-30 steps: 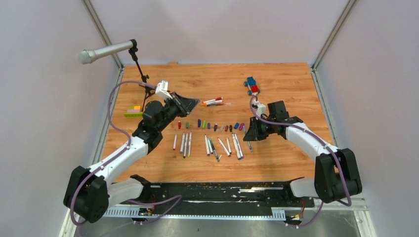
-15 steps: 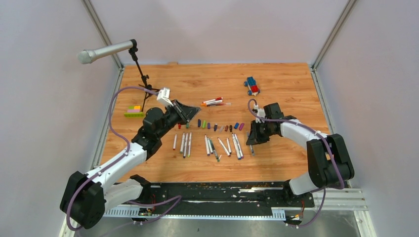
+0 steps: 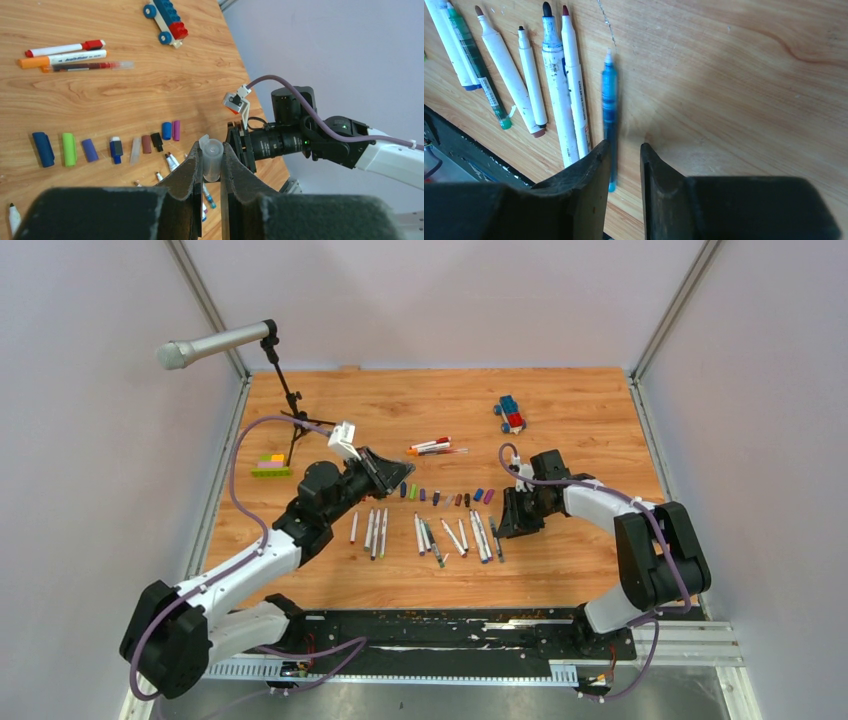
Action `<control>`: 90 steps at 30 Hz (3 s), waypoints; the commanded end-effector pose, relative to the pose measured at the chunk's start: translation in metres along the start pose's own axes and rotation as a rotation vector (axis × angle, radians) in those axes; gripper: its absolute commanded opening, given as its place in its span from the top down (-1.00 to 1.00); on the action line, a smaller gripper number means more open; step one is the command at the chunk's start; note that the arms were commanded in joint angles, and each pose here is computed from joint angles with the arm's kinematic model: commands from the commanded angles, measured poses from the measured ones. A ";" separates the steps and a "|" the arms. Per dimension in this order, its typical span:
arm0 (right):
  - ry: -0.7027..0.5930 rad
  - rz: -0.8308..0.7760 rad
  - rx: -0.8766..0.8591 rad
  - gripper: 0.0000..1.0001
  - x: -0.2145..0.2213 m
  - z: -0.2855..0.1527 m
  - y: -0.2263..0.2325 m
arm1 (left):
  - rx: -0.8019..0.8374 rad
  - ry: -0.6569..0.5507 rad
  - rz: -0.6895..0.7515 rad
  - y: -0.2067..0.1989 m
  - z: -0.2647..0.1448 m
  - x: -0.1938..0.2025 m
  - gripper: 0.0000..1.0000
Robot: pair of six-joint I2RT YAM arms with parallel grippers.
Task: Open the pen caps
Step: Place the pen at the center of the board, then place the pen cap at the center of the board.
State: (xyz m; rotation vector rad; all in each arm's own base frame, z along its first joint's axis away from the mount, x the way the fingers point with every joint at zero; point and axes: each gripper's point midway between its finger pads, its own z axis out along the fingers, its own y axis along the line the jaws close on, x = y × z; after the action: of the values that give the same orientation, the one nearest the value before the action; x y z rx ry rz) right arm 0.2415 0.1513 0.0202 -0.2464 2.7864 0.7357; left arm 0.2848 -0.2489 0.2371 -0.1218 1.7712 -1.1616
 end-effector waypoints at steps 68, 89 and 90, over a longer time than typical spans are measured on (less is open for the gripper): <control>-0.342 -0.253 -0.202 0.20 -0.065 -0.128 -0.051 | -0.428 0.774 0.602 0.039 0.187 0.225 0.54; -0.355 -0.253 -0.228 0.20 -0.064 -0.131 -0.048 | -0.319 0.662 0.615 -0.018 0.184 0.174 0.34; -0.356 -0.253 -0.236 0.20 -0.063 -0.132 -0.047 | -0.298 0.634 0.626 -0.026 0.184 0.166 0.33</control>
State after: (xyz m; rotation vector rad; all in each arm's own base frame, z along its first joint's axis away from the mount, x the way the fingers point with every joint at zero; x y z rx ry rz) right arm 0.2794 0.0492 0.1117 -0.4009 2.3610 0.9194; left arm 0.3211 -0.4655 0.0452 0.6647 2.4804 -0.3756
